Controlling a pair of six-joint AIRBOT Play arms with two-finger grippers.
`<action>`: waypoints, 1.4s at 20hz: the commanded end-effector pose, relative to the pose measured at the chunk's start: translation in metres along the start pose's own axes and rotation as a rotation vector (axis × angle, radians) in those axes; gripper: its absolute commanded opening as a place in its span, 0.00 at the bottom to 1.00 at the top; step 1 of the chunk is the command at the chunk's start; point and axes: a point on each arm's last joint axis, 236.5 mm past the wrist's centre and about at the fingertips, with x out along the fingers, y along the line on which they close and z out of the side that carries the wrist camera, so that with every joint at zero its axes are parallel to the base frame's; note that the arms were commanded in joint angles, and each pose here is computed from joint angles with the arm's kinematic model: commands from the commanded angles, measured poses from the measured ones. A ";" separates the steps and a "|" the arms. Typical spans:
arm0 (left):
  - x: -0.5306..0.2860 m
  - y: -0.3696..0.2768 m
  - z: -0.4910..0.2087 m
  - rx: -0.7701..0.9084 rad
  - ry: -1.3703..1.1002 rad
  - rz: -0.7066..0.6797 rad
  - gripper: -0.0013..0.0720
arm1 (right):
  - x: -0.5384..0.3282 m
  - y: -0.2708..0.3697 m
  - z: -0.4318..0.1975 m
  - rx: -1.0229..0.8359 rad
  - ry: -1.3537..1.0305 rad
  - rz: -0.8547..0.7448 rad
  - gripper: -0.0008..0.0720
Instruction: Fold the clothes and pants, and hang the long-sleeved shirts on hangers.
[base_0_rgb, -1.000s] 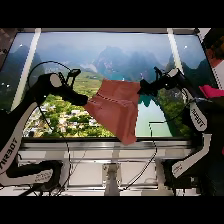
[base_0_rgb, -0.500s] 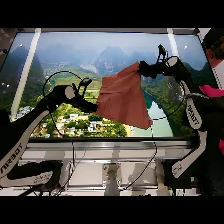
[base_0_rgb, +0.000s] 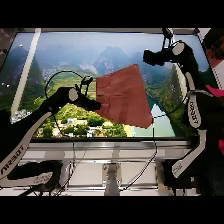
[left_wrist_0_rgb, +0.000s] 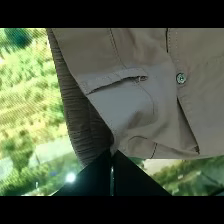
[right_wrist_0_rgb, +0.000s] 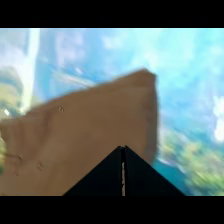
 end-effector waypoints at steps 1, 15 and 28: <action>0.000 0.000 0.012 -0.036 -0.050 0.000 0.02 | -0.025 -0.051 -0.049 0.054 0.225 -0.050 0.01; -0.002 0.000 0.031 -0.083 -0.131 -0.002 0.02 | -0.093 -0.040 -0.294 0.351 0.563 0.222 0.05; -0.002 0.000 0.030 -0.082 -0.130 -0.002 0.03 | -0.066 -0.028 -0.338 0.258 0.649 0.143 0.61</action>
